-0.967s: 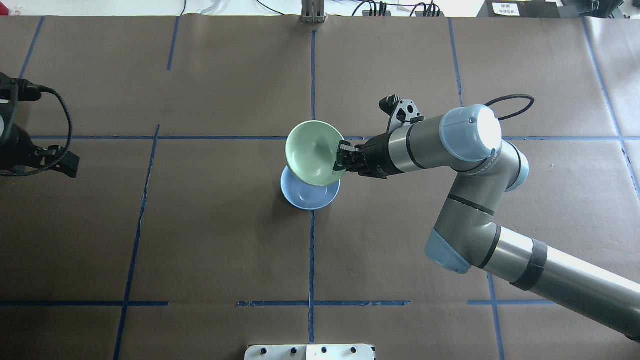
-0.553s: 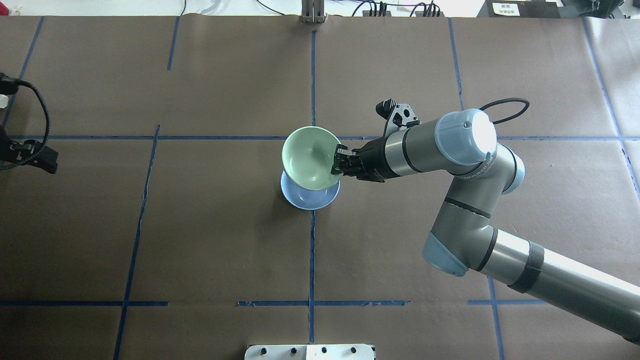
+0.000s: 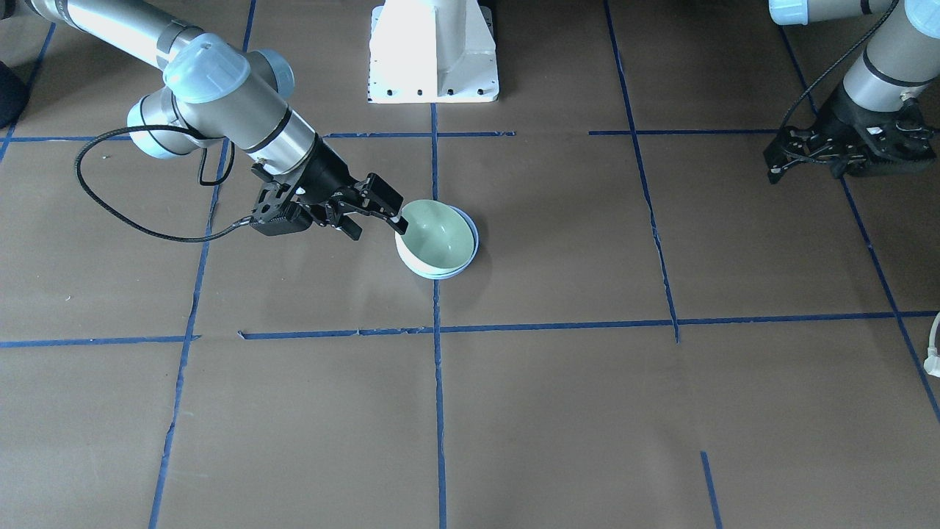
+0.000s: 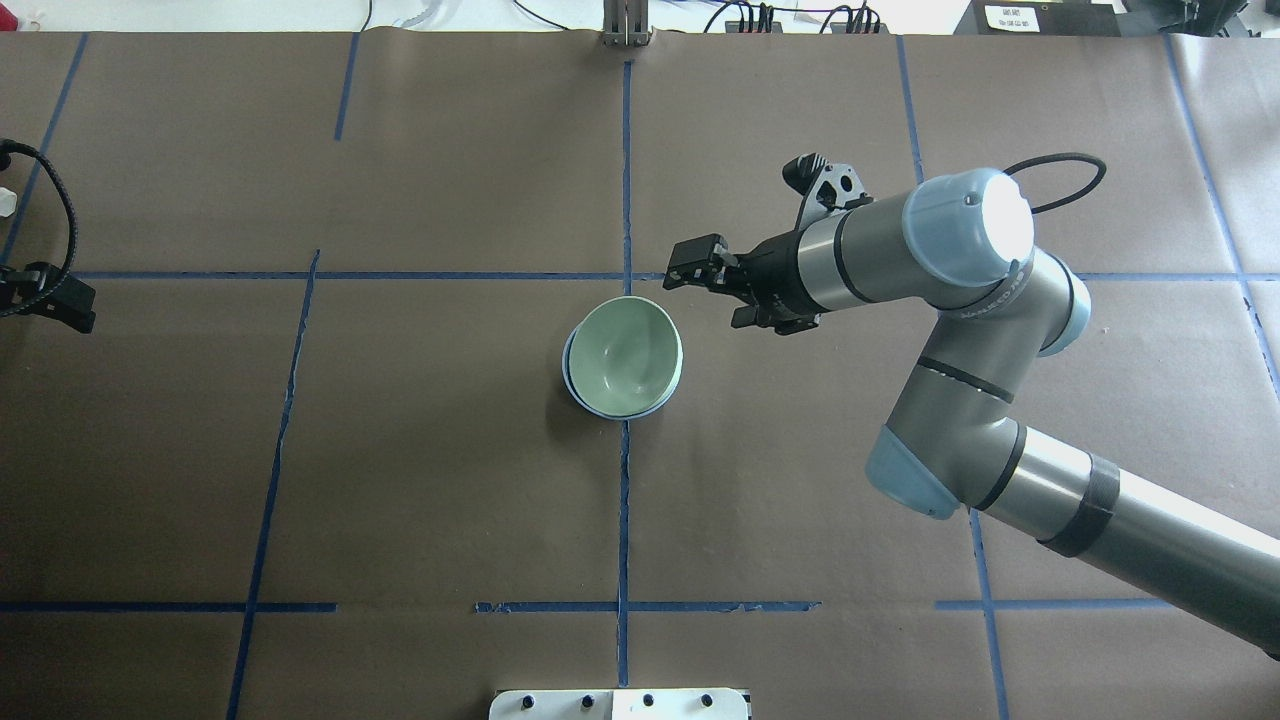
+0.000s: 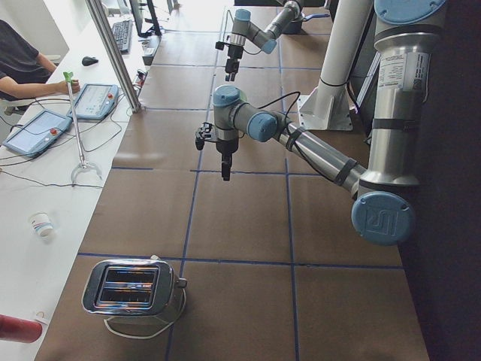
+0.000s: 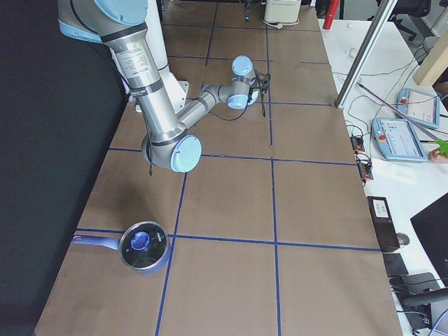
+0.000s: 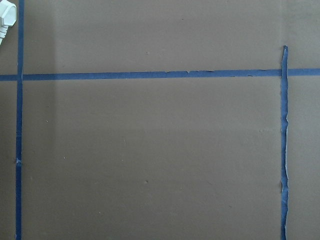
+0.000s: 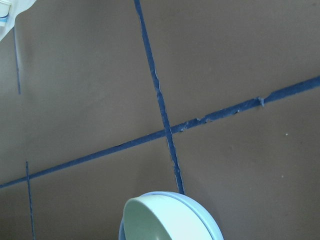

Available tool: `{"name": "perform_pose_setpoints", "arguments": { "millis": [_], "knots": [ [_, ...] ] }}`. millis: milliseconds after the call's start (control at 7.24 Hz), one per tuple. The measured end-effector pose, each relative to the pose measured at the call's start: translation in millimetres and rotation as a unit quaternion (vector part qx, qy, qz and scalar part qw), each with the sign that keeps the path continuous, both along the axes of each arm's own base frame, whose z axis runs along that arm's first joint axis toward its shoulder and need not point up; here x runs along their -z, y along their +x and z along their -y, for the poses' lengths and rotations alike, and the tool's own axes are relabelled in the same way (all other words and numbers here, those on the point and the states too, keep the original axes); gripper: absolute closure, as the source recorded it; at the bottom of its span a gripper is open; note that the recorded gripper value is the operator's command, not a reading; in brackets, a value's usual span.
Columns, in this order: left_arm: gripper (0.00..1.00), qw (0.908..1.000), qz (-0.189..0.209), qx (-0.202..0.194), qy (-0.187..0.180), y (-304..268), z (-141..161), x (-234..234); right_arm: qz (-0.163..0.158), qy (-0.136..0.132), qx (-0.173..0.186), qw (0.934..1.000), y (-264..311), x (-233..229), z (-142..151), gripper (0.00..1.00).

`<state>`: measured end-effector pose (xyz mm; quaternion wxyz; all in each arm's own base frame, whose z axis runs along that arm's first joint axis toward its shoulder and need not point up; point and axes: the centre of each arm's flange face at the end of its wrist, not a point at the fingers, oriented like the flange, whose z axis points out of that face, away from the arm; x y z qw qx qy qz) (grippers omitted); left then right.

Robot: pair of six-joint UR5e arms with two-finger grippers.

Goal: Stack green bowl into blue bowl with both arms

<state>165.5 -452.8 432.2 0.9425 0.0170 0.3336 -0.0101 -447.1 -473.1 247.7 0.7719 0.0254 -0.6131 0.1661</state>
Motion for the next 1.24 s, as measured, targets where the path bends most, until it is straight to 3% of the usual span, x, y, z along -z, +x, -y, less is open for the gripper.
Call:
{"name": "perform_pose_setpoints", "arguments": {
  "millis": [138, 553, 829, 1244],
  "knots": [
    [0.0, 0.9999, 0.007, 0.0, -0.009, 0, 2, -11, -0.021, 0.003, -0.001, 0.9998, 25, 3, 14, 0.0],
    [0.0, 0.9987, 0.024, 0.03, -0.033, -42, 22, -50, -0.095, 0.079, 0.063, 0.9903, 127, -33, 70, 0.0],
    [0.0, 0.9996, 0.021, 0.01, -0.017, -85, 34, -72, -0.123, 0.14, 0.101, 0.9773, 212, -96, 89, 0.0],
    [0.0, 0.9991, -0.006, -0.042, 0.002, -150, 45, -128, -0.174, 0.201, 0.13, 0.9552, 334, -217, 70, 0.0]
  ]
}}
